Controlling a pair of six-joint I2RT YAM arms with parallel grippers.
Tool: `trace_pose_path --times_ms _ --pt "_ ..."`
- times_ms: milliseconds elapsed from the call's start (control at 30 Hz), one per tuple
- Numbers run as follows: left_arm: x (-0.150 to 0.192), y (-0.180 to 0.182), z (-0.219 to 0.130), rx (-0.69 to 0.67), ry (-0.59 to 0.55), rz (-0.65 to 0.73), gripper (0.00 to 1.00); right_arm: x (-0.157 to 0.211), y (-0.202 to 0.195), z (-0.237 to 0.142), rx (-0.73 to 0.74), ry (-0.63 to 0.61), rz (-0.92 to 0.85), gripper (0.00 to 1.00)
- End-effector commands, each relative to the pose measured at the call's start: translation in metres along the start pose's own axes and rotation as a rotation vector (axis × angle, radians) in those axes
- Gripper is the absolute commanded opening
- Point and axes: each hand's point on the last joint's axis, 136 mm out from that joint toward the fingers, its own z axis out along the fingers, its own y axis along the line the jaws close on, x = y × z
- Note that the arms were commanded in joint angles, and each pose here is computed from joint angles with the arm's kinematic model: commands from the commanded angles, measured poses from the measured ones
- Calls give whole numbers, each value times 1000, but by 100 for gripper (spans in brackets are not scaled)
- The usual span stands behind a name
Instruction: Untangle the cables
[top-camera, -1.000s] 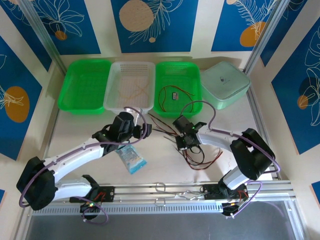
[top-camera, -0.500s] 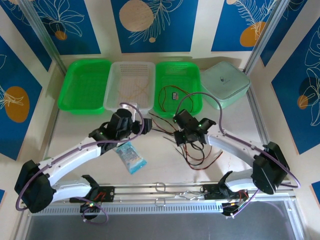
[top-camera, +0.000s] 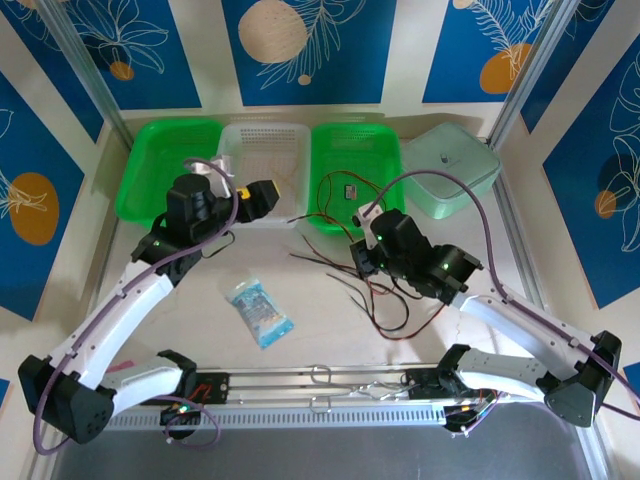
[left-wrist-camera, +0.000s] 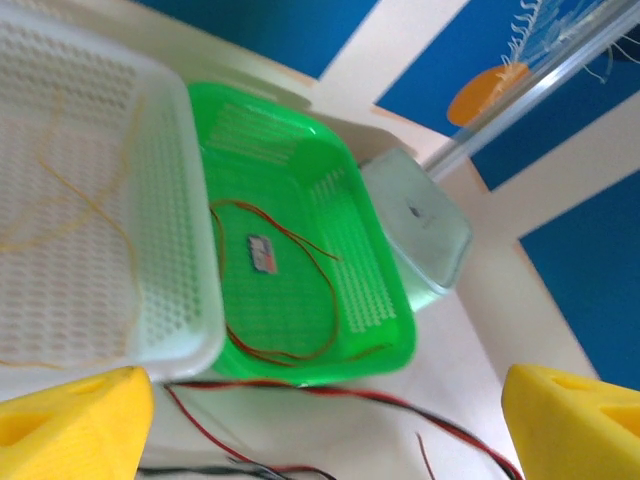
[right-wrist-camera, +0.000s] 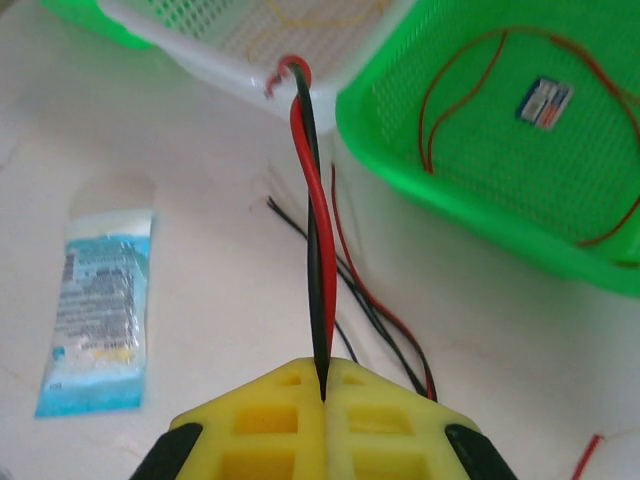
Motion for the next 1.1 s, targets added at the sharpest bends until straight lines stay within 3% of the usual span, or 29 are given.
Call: trace_pose_path --times_ms 0,167,367,667,800,967,1067 --pt "12 -18 6 143 61 -174 89 -40 2 -14 11 -124 -16 0" --pt "16 -33 14 283 75 -338 90 -66 10 -17 -17 -185 5 0" --pt "18 -30 31 325 75 -401 91 -81 21 -20 -77 -244 7 0" --pt "-2 -40 70 516 48 -538 90 -84 30 -21 -135 -270 41 0" --pt "-19 -36 83 570 0 -562 71 -82 32 -20 -157 -260 45 0" --pt "-34 -36 95 590 -16 -533 39 -69 33 -16 -174 -229 54 0" --pt "-36 -33 102 581 -18 -532 30 -64 31 -14 -175 -218 65 0"
